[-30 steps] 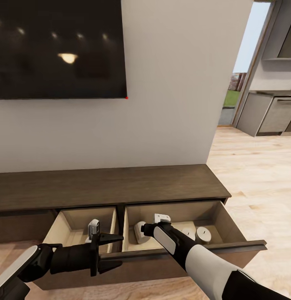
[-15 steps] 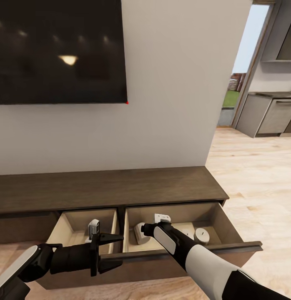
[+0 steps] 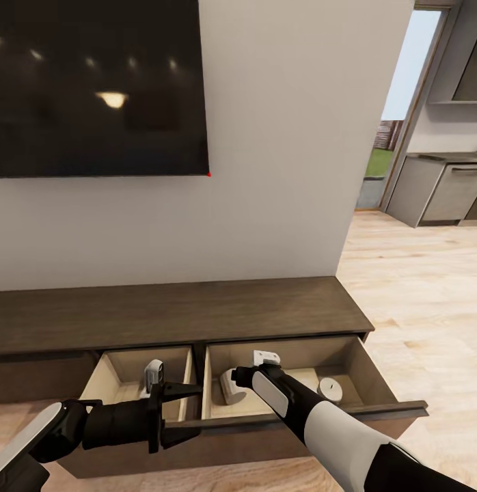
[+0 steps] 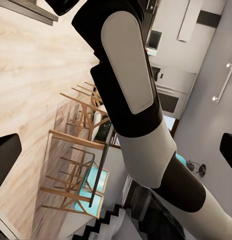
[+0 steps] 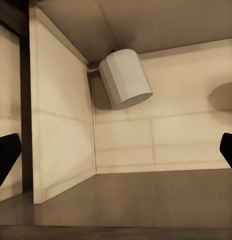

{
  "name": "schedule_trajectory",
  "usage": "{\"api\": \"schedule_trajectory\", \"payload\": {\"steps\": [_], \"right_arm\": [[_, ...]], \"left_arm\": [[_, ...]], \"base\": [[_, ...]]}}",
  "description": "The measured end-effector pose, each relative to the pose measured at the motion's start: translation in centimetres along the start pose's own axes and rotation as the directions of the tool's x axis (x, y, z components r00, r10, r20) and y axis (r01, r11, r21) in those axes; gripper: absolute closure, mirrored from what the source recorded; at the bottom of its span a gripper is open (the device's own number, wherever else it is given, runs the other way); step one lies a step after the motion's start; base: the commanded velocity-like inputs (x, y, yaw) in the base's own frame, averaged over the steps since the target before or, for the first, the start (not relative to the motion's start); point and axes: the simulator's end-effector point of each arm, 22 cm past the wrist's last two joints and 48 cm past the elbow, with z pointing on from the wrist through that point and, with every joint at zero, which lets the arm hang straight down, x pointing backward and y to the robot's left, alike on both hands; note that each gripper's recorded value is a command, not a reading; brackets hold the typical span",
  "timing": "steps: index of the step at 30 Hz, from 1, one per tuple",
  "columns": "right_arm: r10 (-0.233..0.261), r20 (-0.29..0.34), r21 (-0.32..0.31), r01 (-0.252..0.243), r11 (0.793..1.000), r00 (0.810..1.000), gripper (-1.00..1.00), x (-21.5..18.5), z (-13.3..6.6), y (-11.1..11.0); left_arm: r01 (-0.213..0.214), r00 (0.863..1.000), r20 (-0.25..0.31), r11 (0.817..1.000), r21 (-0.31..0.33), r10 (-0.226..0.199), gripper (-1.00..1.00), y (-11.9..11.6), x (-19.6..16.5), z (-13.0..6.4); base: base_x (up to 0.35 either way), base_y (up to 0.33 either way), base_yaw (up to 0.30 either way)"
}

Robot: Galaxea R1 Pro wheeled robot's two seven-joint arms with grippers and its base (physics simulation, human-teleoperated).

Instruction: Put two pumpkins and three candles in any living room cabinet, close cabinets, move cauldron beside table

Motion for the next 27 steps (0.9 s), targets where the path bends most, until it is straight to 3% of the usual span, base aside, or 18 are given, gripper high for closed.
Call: {"api": "schedule_trajectory", "payload": {"steps": [13,21,27], "right_arm": [[0.001,0.0,0.0,-0.001,1.0,1.0,-1.0,0.0,0.0,0.0],[0.001,0.0,0.002,-0.001,1.0,1.0,-1.0,-1.1,-1.2,0.3],[0.0,-0.001,0.002,0.0,1.0,1.0,-1.0,-1.9,-2.1,0.5]], "left_arm": [[0.0,1.0,0.0,1.0,0.0,0.0,-1.0,0.0,0.0,0.0],[0.001,1.0,0.0,1.0,0.001,-0.001,-1.0,-1.7,0.1,-0.1],[0.001,1.0,0.0,1.0,0.001,-0.001,-1.0,-3.0,0.1,-0.2]], "base": [[0.0,0.0,0.0],[-0.009,0.0,0.0],[-0.177,0.0,0.0]]}}
